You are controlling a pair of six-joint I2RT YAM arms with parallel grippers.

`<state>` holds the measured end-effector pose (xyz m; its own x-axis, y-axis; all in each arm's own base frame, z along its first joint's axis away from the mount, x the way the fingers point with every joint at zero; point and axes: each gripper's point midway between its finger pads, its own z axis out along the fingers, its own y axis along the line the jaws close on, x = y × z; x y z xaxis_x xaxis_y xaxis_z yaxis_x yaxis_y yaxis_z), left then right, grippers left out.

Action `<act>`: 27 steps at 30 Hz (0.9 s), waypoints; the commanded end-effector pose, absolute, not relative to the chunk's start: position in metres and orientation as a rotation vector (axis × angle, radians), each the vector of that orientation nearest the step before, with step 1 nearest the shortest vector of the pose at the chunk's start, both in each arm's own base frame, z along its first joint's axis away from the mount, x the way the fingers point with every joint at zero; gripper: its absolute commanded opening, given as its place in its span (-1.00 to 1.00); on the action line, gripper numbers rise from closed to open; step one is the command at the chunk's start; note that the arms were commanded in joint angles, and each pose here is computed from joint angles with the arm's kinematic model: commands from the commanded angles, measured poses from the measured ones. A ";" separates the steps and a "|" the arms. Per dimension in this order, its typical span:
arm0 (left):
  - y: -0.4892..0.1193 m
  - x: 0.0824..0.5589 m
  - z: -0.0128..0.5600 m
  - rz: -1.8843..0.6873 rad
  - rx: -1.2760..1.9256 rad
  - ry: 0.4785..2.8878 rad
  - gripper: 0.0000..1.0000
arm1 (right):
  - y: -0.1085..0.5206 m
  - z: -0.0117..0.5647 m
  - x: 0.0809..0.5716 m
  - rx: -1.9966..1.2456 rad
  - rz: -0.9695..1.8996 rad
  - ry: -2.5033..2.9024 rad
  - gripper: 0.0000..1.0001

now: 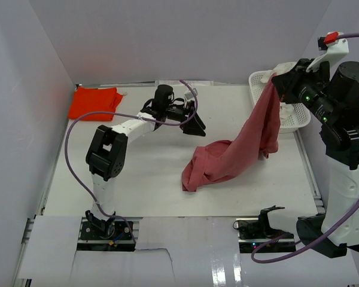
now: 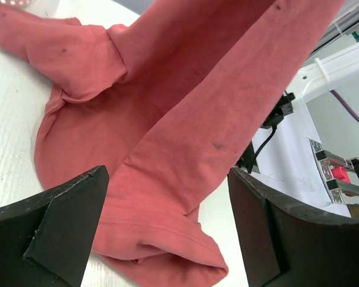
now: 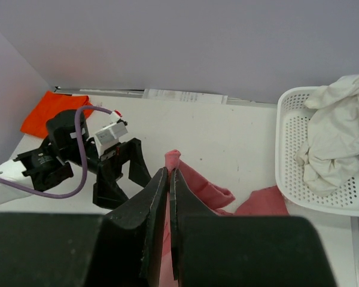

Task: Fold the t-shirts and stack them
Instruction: Flatten out the tshirt

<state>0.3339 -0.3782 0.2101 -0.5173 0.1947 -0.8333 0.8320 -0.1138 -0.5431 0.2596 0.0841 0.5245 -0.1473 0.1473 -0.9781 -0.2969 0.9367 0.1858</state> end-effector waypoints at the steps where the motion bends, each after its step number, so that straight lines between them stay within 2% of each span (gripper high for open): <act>1: -0.397 0.326 0.207 -1.702 1.227 1.585 0.82 | 0.089 0.538 0.254 -0.132 0.425 1.622 -0.85; 10: -0.437 0.310 0.178 -1.807 1.342 1.544 0.81 | 0.090 0.532 0.245 -0.141 0.444 1.640 -0.85; 12: -0.443 0.316 0.168 -1.765 1.315 1.577 0.81 | 0.091 0.531 0.243 -0.145 0.451 1.640 -0.85; 17: -0.438 0.386 0.149 -1.255 0.973 1.839 0.75 | 0.089 0.523 0.241 -0.148 0.439 1.656 -0.84; 19: -0.427 0.395 0.142 -1.114 0.837 2.005 0.58 | 0.086 0.520 0.239 -0.138 0.426 1.659 -0.84; 20: -0.418 0.413 0.139 -0.951 0.726 2.062 0.47 | 0.086 0.515 0.240 -0.137 0.422 1.671 -0.84; 22: -0.410 0.405 0.147 -0.847 0.635 2.131 0.42 | 0.085 0.514 0.239 -0.135 0.418 1.671 -0.83; 25: -0.394 0.398 0.154 -0.693 0.494 2.180 0.61 | 0.085 0.512 0.237 -0.136 0.419 1.677 -0.79; 26: -0.393 0.394 0.152 -0.671 0.486 2.193 0.95 | 0.085 0.511 0.237 -0.138 0.420 1.677 -0.78; 27: -0.392 0.388 0.150 -0.635 0.482 2.216 0.96 | 0.086 0.509 0.237 -0.139 0.421 1.682 -0.78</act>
<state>0.3916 -0.4073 0.0991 -0.6730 0.2054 -0.7106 0.6189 0.6825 -0.3889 0.2410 0.0872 0.4963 -0.2155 0.1359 -0.9670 -0.3206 0.9255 0.2015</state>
